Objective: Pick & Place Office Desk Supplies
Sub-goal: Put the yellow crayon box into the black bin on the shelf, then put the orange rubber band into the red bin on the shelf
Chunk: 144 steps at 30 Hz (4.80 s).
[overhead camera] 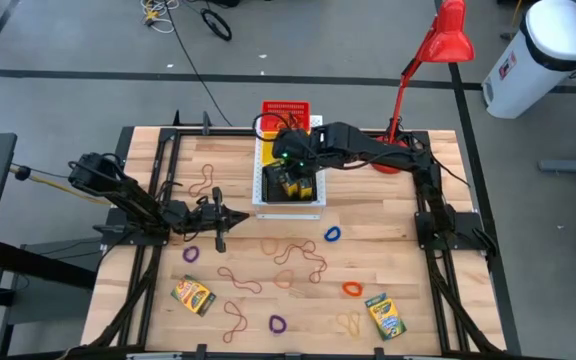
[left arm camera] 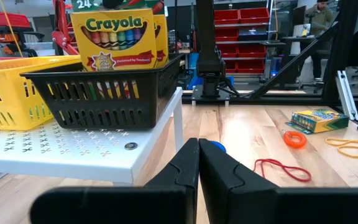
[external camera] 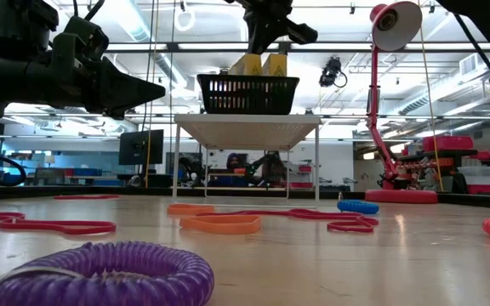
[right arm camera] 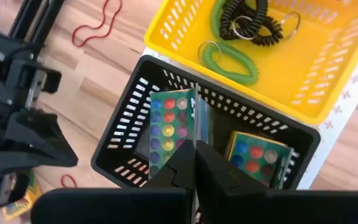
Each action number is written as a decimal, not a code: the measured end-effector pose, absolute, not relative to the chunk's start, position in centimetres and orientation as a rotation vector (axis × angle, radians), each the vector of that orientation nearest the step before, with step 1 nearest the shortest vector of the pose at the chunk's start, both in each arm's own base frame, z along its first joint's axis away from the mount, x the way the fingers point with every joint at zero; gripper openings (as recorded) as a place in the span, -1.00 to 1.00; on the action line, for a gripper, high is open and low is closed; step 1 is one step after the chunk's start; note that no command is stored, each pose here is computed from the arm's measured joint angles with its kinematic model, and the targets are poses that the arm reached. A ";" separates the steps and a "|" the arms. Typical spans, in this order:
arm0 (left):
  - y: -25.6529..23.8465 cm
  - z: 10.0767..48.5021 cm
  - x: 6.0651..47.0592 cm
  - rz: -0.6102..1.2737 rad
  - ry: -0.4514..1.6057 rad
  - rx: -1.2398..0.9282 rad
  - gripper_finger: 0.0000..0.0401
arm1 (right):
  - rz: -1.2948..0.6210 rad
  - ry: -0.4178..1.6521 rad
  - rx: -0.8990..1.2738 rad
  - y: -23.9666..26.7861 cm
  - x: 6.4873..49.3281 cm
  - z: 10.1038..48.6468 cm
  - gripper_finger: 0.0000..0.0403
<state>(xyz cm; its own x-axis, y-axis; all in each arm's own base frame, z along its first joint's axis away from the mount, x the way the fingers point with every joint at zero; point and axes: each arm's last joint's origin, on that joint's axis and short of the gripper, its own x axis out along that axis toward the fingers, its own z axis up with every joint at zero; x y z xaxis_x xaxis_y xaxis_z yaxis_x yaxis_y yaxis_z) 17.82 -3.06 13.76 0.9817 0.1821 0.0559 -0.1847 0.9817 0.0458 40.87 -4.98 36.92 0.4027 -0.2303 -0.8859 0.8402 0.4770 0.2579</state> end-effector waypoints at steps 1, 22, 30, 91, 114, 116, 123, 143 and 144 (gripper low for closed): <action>-3.1 13.8 17.8 0.185 -0.052 0.051 -0.91 | -0.784 0.900 0.816 -4.9 40.9 36.9 -0.96; -3.1 13.8 17.8 0.185 -0.052 0.051 -0.91 | -0.924 0.927 0.822 -3.3 39.9 36.7 -0.96; -3.1 13.8 17.8 0.184 -0.052 0.051 -0.91 | -0.914 0.935 0.801 -3.2 39.9 36.7 -0.76; -3.1 13.6 17.8 0.184 -0.037 0.056 -0.91 | -0.142 0.377 -0.074 7.2 24.4 26.0 -0.98; -3.3 14.4 18.6 0.171 -0.077 0.077 -0.91 | -0.059 0.141 0.071 5.4 19.2 16.4 -0.98; -3.3 14.4 18.6 0.173 -0.072 0.134 -0.91 | -0.054 0.140 0.073 5.6 19.2 16.4 -0.98; -3.4 14.4 18.7 0.153 -0.075 0.074 -0.91 | -0.042 0.267 0.122 6.0 19.4 15.9 -0.98; -9.7 12.1 24.9 0.011 0.609 0.169 -0.67 | -0.049 0.313 0.002 7.7 19.6 16.6 -0.98; -10.0 12.0 25.1 0.023 0.617 0.175 -0.61 | -0.048 0.309 -0.002 7.7 19.6 16.6 -0.98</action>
